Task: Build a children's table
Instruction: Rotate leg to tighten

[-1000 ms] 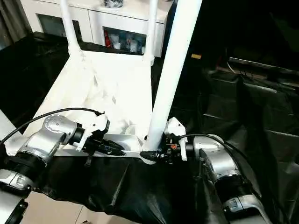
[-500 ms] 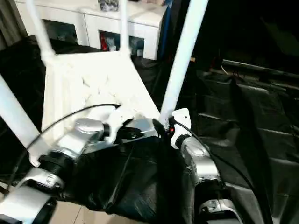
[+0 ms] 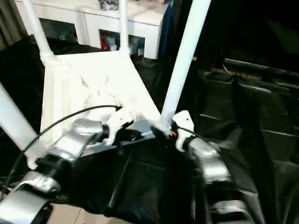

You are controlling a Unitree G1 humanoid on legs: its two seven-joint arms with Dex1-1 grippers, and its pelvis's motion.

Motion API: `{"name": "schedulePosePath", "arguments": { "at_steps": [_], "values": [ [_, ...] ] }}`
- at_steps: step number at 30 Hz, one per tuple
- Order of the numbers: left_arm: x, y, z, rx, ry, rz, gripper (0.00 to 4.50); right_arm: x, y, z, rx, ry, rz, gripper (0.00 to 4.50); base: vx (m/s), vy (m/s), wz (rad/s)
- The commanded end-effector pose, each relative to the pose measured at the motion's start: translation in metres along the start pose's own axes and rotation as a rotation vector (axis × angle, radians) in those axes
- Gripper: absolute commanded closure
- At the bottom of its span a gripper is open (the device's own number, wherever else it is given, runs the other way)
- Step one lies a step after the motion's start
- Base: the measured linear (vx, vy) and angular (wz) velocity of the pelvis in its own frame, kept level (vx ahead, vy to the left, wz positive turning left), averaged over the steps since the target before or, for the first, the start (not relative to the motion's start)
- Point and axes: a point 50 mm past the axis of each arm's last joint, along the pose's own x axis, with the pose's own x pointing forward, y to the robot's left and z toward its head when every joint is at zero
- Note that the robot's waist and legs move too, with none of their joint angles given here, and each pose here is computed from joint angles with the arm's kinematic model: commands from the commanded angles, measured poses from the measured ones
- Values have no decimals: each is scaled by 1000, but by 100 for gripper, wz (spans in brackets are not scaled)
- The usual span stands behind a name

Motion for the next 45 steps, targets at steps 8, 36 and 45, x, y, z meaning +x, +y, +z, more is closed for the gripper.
{"name": "schedulePosePath", "arguments": {
  "at_steps": [8,36,45],
  "values": [
    [-17,-10,-18,40,39,-181,450,-9,11,11,-58,36,359,109,0,0,0],
    [39,-13,0,-121,5,18,450,43,36,-12,193,7,-107,187,0,0,0],
    [58,-21,10,-83,34,21,450,64,44,12,156,-83,-153,152,0,0,0]
  ]
}}
